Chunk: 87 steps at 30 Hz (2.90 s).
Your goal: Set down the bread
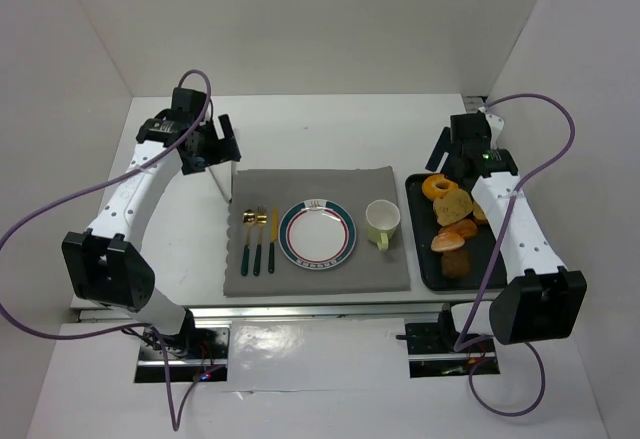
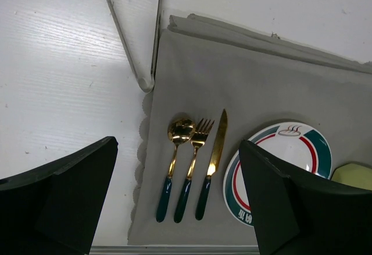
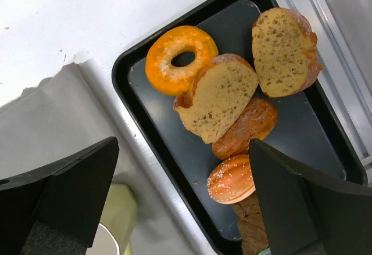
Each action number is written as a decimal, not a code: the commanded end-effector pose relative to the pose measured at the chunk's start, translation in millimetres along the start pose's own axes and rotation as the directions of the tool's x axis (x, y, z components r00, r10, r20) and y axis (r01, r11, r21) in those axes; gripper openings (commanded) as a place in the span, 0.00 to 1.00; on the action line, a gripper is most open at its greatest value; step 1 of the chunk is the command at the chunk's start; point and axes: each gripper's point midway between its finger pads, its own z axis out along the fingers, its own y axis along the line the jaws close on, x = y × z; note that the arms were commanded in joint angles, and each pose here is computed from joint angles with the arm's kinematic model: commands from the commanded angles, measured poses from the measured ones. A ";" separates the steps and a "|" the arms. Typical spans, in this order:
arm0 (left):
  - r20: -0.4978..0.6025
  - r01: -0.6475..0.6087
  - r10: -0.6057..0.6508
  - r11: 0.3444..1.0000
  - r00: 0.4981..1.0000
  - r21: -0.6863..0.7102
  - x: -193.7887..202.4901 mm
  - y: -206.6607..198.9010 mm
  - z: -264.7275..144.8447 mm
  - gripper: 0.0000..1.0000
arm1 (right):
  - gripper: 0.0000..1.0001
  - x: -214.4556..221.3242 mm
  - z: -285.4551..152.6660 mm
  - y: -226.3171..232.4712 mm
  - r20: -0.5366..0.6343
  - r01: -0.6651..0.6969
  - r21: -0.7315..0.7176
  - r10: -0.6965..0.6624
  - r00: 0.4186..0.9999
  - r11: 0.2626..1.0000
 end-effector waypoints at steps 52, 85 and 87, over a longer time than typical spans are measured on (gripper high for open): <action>-0.223 0.081 -0.148 0.956 0.963 -0.283 -6.8 59.2 196.8 0.99 | 1.00 4.5 4.2 1.0 -0.005 0.028 -0.013 -0.028 1.000 1.000; 0.083 -0.246 0.243 0.969 0.966 0.022 -97.4 -16.0 46.4 0.15 | 1.00 -25.6 2.0 17.3 0.032 0.011 -0.042 -0.010 0.999 0.999; 0.075 -0.324 0.318 0.941 0.945 0.097 -74.5 -54.3 23.0 0.18 | 1.00 -29.7 -2.5 15.5 0.036 0.011 -0.034 -0.010 0.999 0.999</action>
